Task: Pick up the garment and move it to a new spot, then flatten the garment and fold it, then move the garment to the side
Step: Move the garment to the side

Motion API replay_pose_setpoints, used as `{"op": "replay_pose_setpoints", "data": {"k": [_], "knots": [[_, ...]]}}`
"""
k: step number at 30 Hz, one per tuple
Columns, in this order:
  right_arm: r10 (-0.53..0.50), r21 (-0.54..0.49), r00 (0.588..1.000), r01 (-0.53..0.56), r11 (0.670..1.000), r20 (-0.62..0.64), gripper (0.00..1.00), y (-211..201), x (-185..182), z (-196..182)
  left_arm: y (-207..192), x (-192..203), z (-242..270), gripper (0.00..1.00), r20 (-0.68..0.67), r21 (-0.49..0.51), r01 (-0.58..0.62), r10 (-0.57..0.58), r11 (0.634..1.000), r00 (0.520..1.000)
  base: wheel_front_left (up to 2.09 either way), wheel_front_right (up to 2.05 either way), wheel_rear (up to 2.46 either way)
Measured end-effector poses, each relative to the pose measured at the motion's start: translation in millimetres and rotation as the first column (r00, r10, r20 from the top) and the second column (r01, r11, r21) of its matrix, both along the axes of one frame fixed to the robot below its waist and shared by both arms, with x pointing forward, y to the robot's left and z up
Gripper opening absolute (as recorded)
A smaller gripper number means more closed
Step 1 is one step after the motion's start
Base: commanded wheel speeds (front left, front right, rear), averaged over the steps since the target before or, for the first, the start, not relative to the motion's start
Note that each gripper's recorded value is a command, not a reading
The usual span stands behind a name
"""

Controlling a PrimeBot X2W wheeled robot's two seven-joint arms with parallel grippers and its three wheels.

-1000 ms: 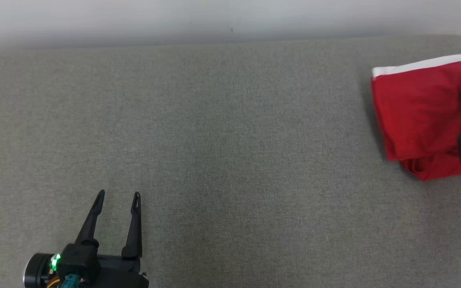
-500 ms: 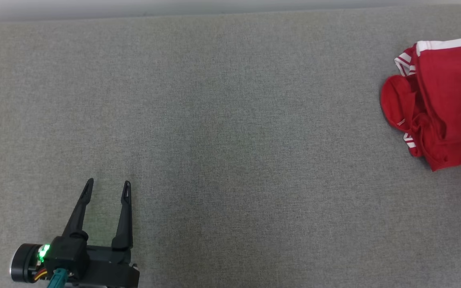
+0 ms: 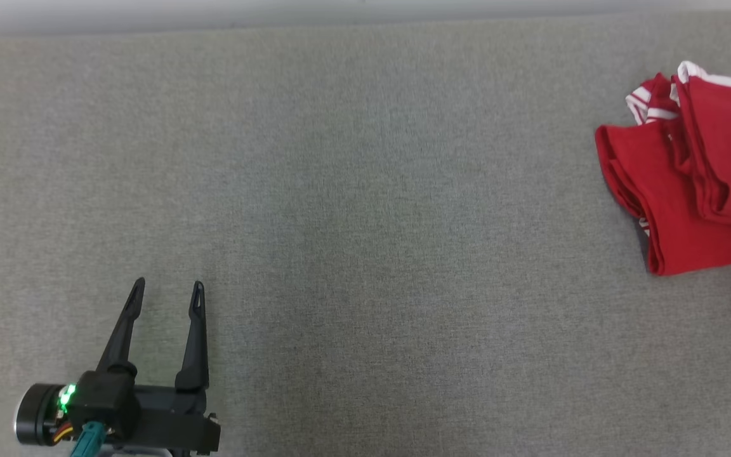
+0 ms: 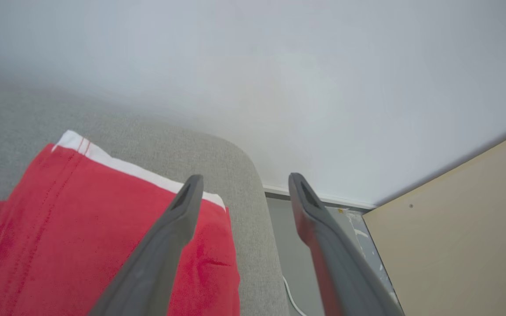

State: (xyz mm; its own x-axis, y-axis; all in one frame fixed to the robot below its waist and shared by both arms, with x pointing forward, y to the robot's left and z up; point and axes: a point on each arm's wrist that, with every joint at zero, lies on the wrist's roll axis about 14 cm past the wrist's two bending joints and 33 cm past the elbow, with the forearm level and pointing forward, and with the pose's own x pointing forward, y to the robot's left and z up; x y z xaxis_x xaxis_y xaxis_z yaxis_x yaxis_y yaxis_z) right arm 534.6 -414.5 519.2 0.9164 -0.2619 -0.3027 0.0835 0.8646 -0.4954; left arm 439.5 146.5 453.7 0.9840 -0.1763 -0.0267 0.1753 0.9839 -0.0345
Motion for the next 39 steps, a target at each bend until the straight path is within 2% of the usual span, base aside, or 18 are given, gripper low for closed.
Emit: {"op": "replay_pose_setpoints", "data": {"k": [2, 6, 10, 15, 25, 29, 35, 39], "knots": [[-0.009, 0.05, 0.995, 0.004, 0.999, 0.094, 1.0, 3, 3, 19, 1, -3, 4, 1.0, 0.005, -0.003, -0.007, 0.007, 1.0, 1.0, 0.0, 0.0, 0.0], [-0.012, 0.131, 0.979, -0.015, 0.991, 0.201, 1.0, 17, 3, 41, 4, -15, 8, 1.0, 0.007, -0.006, -0.017, 0.017, 1.0, 1.0, 0.0, 0.0, 0.0], [0.049, 0.191, 0.931, -0.126, 0.973, 0.362, 1.0, 51, 8, 82, 6, -25, 18, 1.0, 0.027, -0.005, -0.028, 0.029, 1.0, 0.999, 0.0, 0.0, 0.0], [0.085, 0.247, 0.885, -0.218, 0.944, 0.458, 1.0, 86, -13, 86, 9, -40, 28, 1.0, 0.046, -0.01, -0.042, 0.042, 0.999, 0.998, 0.0, 0.0, 0.0], [0.114, 0.348, 0.848, -0.331, 0.877, 0.518, 1.0, 167, -82, 44, 26, -76, 43, 1.0, 0.08, -0.013, -0.098, 0.099, 0.995, 0.992, 0.0, 0.0, 0.0], [0.126, 0.362, 0.841, -0.356, 0.861, 0.527, 1.0, 190, -103, 33, 36, -85, 48, 1.0, 0.095, -0.014, -0.13, 0.131, 0.991, 0.987, 0.0, 0.0, 0.0], [0.125, 0.428, 0.85, -0.379, 0.82, 0.512, 1.0, 225, -139, 8, 51, -97, 53, 1.0, 0.112, -0.017, -0.176, 0.177, 0.984, 0.978, 0.0, 0.0, 0.0], [0.127, 0.452, 0.863, -0.375, 0.81, 0.489, 1.0, 236, -161, -5, 56, -106, 53, 1.0, 0.113, -0.017, -0.192, 0.193, 0.981, 0.975, 0.0, 0.0, 0.0]]}}
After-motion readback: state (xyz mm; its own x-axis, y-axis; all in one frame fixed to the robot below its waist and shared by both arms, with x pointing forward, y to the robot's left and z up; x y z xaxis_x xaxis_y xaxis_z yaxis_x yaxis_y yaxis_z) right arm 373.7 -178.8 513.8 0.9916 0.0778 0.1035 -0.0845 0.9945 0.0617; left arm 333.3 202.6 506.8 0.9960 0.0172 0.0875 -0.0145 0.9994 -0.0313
